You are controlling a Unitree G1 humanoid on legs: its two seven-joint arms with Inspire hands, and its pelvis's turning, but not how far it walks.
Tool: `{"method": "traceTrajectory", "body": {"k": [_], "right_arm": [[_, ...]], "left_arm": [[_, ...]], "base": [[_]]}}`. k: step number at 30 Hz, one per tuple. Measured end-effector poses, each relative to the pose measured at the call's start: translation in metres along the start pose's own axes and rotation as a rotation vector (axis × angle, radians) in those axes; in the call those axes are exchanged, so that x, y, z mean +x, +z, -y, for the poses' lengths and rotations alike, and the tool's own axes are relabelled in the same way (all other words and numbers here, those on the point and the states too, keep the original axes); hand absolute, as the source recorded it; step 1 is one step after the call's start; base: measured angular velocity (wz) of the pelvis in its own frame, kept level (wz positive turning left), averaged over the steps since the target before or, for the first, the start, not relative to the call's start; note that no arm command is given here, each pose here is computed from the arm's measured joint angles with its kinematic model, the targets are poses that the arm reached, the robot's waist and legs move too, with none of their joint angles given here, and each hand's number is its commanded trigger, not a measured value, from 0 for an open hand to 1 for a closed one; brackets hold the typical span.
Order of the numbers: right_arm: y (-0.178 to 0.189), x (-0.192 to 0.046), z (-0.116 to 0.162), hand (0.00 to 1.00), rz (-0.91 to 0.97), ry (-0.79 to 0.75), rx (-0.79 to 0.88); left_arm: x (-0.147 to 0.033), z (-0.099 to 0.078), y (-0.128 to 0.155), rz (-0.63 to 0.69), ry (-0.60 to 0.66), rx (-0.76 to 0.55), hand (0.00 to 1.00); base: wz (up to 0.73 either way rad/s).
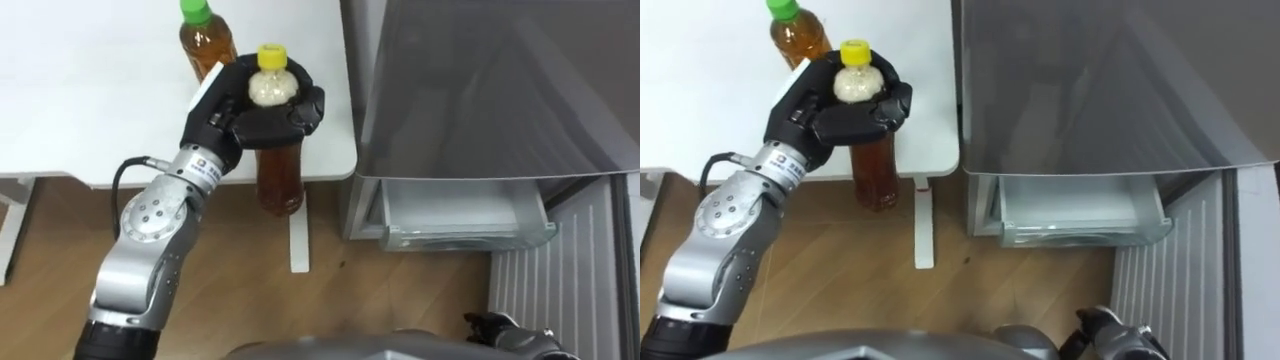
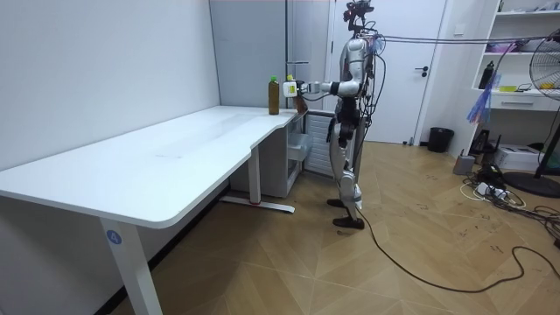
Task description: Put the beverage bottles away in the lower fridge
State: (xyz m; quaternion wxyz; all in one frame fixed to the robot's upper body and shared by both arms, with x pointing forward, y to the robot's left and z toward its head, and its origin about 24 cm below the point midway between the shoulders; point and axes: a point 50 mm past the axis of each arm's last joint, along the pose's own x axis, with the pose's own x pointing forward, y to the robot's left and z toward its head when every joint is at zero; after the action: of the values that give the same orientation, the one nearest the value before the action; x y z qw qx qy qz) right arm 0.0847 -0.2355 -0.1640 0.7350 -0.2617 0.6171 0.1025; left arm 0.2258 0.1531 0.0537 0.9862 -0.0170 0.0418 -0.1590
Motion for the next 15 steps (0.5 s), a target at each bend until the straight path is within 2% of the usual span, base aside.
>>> {"method": "traceTrajectory", "body": {"k": [9, 15], "right_arm": [[0.011, 0.0, 0.002, 0.0, 0.057, -0.034, -0.036], [0.023, -0.002, 0.009, 0.0, 0.114, -0.057, -0.071]], "left_arm": [[0.001, 0.012, -0.001, 0.023, -0.037, -0.022, 1.0], [0.001, 0.017, -0.004, 0.017, -0.06, -0.081, 1.0]], "base": [[0.04], [0.0]]}}
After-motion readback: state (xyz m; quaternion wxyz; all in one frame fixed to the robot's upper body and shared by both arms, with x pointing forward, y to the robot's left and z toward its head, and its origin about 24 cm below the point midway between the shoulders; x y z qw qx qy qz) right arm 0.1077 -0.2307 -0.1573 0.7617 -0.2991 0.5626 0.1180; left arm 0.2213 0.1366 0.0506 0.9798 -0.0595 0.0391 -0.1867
